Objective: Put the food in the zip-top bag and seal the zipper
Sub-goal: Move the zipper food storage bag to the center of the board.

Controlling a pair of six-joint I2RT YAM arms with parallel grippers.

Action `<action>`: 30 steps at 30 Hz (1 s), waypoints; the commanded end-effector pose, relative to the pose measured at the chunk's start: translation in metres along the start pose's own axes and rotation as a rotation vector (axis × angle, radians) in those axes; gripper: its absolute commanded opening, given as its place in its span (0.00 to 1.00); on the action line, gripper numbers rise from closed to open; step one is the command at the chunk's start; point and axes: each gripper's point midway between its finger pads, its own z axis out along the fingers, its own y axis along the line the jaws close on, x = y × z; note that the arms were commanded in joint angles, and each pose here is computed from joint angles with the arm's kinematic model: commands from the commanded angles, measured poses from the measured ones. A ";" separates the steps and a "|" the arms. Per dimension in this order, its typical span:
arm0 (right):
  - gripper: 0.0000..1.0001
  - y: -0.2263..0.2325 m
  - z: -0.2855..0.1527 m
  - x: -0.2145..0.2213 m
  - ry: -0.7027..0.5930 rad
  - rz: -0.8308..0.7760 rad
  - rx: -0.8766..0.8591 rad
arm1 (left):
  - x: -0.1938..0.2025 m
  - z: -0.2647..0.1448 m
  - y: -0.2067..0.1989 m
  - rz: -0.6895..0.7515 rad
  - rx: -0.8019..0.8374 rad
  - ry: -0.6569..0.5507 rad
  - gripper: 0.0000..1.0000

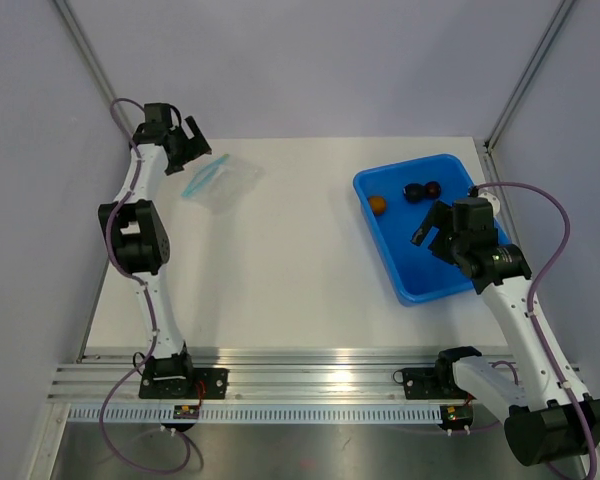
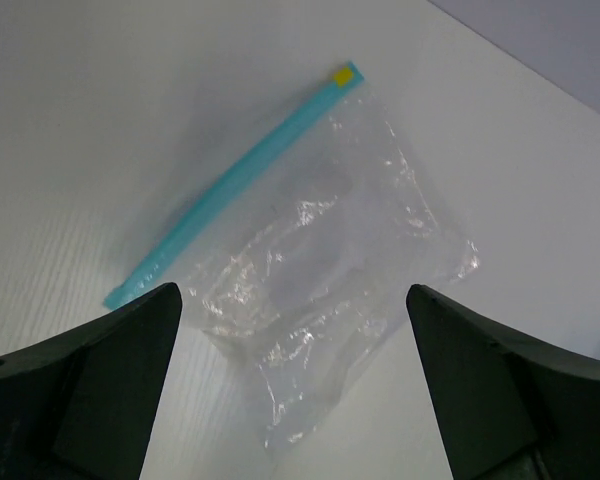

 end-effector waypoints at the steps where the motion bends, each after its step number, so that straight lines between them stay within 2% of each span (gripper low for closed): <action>1: 0.99 0.000 -0.001 0.003 0.006 0.017 -0.008 | -0.024 0.031 -0.013 -0.040 0.132 -0.040 0.99; 4: 0.99 -0.002 -0.001 0.005 0.012 0.028 0.000 | -0.019 0.049 -0.026 -0.074 0.230 -0.007 0.99; 7: 0.99 -0.001 -0.003 0.004 0.010 0.039 0.003 | 0.013 0.064 -0.033 -0.112 0.303 0.104 0.99; 9: 1.00 0.000 -0.002 0.005 0.010 0.045 -0.005 | 0.020 0.054 -0.044 -0.093 0.323 0.111 0.99; 10: 1.00 0.000 -0.002 0.005 0.008 0.048 -0.010 | 0.040 0.055 -0.040 -0.094 0.302 0.148 0.99; 11: 0.99 0.001 -0.002 0.006 0.013 0.048 -0.014 | 0.032 0.035 -0.058 -0.065 0.344 0.104 0.99; 13: 1.00 0.004 0.000 0.006 0.021 0.050 -0.023 | 0.039 0.020 -0.068 -0.045 0.362 0.095 0.99; 14: 0.99 0.006 0.000 0.006 0.022 0.050 -0.030 | 0.060 0.020 -0.066 -0.041 0.351 0.125 0.99; 15: 0.99 0.007 0.000 0.006 0.026 0.052 -0.033 | 0.056 0.004 -0.074 -0.030 0.368 0.103 0.99; 17: 1.00 0.009 0.000 0.006 0.030 0.053 -0.043 | 0.068 -0.001 -0.072 -0.037 0.378 0.108 0.99; 21: 0.99 0.009 -0.002 0.009 0.030 0.048 -0.055 | 0.123 -0.012 -0.076 -0.018 0.369 0.215 0.97; 25: 0.99 0.005 -0.004 0.012 0.038 0.047 -0.041 | 0.144 -0.035 -0.080 0.035 0.379 0.234 0.96; 30: 1.00 0.005 -0.007 0.017 0.048 0.063 -0.055 | 0.122 -0.047 -0.064 0.095 0.261 0.143 0.99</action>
